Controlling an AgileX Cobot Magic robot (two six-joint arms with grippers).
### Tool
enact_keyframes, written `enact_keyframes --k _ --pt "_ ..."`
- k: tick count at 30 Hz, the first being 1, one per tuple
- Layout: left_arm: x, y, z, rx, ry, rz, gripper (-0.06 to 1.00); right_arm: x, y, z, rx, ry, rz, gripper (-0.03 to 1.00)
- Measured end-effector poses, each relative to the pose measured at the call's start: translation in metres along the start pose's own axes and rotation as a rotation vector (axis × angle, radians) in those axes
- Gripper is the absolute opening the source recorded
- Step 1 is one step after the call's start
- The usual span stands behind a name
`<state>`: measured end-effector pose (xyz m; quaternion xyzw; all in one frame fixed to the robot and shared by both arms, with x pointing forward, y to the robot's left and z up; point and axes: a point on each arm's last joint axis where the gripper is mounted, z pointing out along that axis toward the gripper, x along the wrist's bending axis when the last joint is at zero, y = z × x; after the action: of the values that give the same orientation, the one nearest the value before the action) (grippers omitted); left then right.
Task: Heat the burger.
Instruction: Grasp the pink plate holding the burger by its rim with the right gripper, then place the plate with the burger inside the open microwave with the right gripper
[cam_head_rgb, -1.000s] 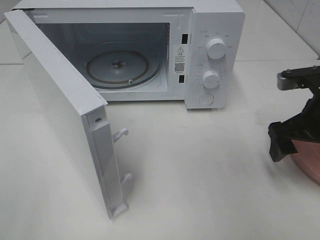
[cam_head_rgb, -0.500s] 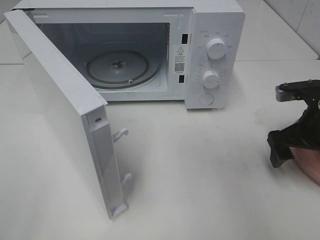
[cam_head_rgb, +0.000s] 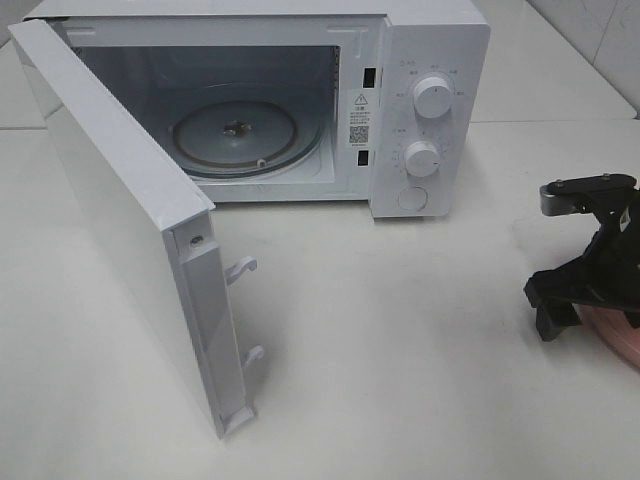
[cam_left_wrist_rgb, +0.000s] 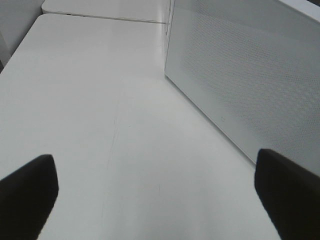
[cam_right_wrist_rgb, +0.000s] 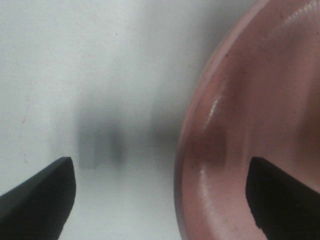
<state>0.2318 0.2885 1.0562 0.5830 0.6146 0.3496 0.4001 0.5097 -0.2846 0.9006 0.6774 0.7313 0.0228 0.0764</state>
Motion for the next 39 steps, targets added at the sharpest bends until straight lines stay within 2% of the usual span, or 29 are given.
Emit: enact_keyframes --k 2,3,5,6,7,8,9,10,11,12,13,14,15,16,17,18,19,22,31,39 --pt "0.0000 0.0000 0.0000 0.000 0.000 0.000 0.99 0.0000 0.0001 0.0000 -0.001 0.000 0.000 0.84" --pt "0.0000 0.0000 0.0000 0.000 0.000 0.000 0.99 0.0000 0.0001 0.0003 0.000 0.000 0.000 0.79" --pt "0.0000 0.0000 0.0000 0.000 0.000 0.000 0.99 0.0001 0.0000 0.0005 0.001 0.000 0.000 0.76" --pt "0.0000 0.0000 0.0000 0.000 0.000 0.000 0.99 0.0001 0.0000 0.0008 0.002 0.000 0.000 0.70" --pt "0.0000 0.0000 0.0000 0.000 0.000 0.000 0.99 0.0001 0.0000 0.0008 0.002 0.000 0.000 0.70" --pt "0.0000 0.0000 0.0000 0.000 0.000 0.000 0.99 0.0001 -0.0001 0.0008 0.003 0.000 0.000 0.63" --pt "0.0000 0.0000 0.0000 0.000 0.000 0.000 0.99 0.0001 -0.0001 0.0008 0.003 0.000 0.000 0.63" --pt "0.0000 0.0000 0.0000 0.000 0.000 0.000 0.99 0.0000 -0.0001 0.0008 0.003 -0.001 -0.001 0.59" --pt "0.0000 0.0000 0.0000 0.000 0.000 0.000 0.99 -0.0006 0.0000 0.0008 0.002 -0.007 -0.009 0.49" --pt "0.0000 0.0000 0.0000 0.000 0.000 0.000 0.99 -0.0006 0.0000 0.0008 0.002 -0.007 -0.009 0.49" --pt "0.0000 0.0000 0.0000 0.000 0.000 0.000 0.99 -0.0013 0.0001 0.0008 0.001 -0.015 -0.018 0.37" --pt "0.0000 0.0000 0.0000 0.000 0.000 0.000 0.99 -0.0013 0.0001 0.0008 0.001 -0.015 -0.018 0.37" --pt "0.0000 0.0000 0.0000 0.000 0.000 0.000 0.99 -0.0017 0.0001 0.0008 0.000 -0.019 -0.026 0.31" --pt "0.0000 0.0000 0.0000 0.000 0.000 0.000 0.99 -0.0021 0.0002 0.0008 0.000 -0.024 -0.032 0.20" --pt "0.0000 0.0000 0.0000 0.000 0.000 0.000 0.99 -0.0021 0.0002 0.0008 0.000 -0.024 -0.032 0.20" --pt "0.0000 0.0000 0.0000 0.000 0.000 0.000 0.99 -0.0023 0.0002 0.0008 0.000 -0.026 -0.036 0.15" --pt "0.0000 0.0000 0.0000 0.000 0.000 0.000 0.99 -0.0029 0.0002 0.0008 -0.001 -0.030 -0.041 0.06" --pt "0.0000 0.0000 0.0000 0.000 0.000 0.000 0.99 -0.0032 0.0004 0.0008 -0.002 -0.033 -0.048 0.02" --pt "0.0000 0.0000 0.0000 0.000 0.000 0.000 0.99 -0.0038 0.0004 0.0000 0.001 -0.039 -0.051 0.01" --pt "0.0000 0.0000 0.0000 0.000 0.000 0.000 0.99 0.0051 -0.0034 -0.0081 0.022 -0.115 -0.044 0.01"
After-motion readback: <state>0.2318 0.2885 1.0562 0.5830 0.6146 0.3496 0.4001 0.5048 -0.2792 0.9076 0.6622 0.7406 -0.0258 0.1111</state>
